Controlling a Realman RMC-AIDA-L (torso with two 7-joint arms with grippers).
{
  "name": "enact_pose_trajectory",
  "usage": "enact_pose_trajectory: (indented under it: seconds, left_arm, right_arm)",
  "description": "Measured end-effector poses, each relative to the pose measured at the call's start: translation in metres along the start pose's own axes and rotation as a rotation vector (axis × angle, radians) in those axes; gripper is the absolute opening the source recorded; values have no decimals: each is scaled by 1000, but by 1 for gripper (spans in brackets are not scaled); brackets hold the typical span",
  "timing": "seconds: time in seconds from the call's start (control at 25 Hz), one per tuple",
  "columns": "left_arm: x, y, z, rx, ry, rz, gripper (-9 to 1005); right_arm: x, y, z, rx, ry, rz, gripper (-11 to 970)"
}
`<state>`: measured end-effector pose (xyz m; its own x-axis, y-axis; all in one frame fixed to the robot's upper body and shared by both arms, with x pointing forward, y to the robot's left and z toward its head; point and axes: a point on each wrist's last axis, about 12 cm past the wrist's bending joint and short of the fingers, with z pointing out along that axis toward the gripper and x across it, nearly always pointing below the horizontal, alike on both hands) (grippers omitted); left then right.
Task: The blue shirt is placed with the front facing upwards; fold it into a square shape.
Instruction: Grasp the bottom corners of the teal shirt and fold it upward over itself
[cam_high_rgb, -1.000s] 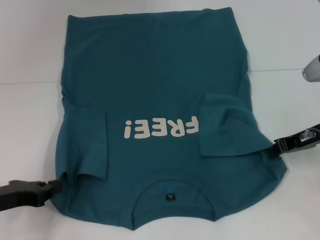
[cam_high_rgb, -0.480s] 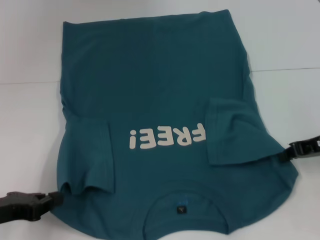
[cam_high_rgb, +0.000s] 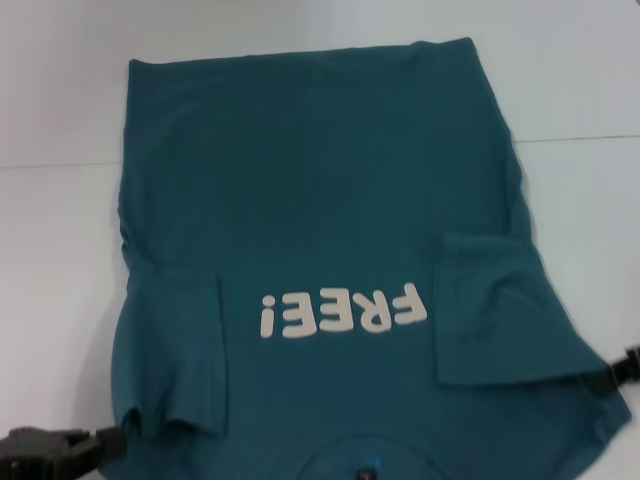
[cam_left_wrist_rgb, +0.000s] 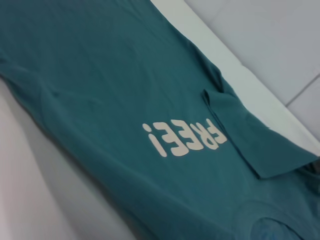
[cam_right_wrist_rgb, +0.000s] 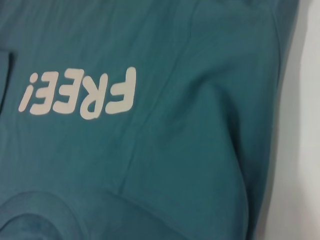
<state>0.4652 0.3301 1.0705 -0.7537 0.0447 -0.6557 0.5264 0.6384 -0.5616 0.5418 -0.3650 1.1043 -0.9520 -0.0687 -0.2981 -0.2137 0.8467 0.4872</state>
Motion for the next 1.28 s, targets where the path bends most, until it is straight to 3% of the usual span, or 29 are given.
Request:
enact_pose_trajectory:
  seconds: [0.48,0.8,1.04,1.28]
  left_arm:
    - [22,-14,-14,77,13,-40,32]
    - [36,-22,-22,117,-15,-75,32]
    - [29,-21,-19,132,-16,-61,32]
    - [-2,-18,-9,154,-15,-39,31]
  right_arm:
    - [53,-10,-16,-53,24,85,21]
    - [67,-17,-22,-78,-9,123,21]
    - [58,-11,-24,-140,-46,103,20]
    - [24,-7,-34,-186,-146,74,20]
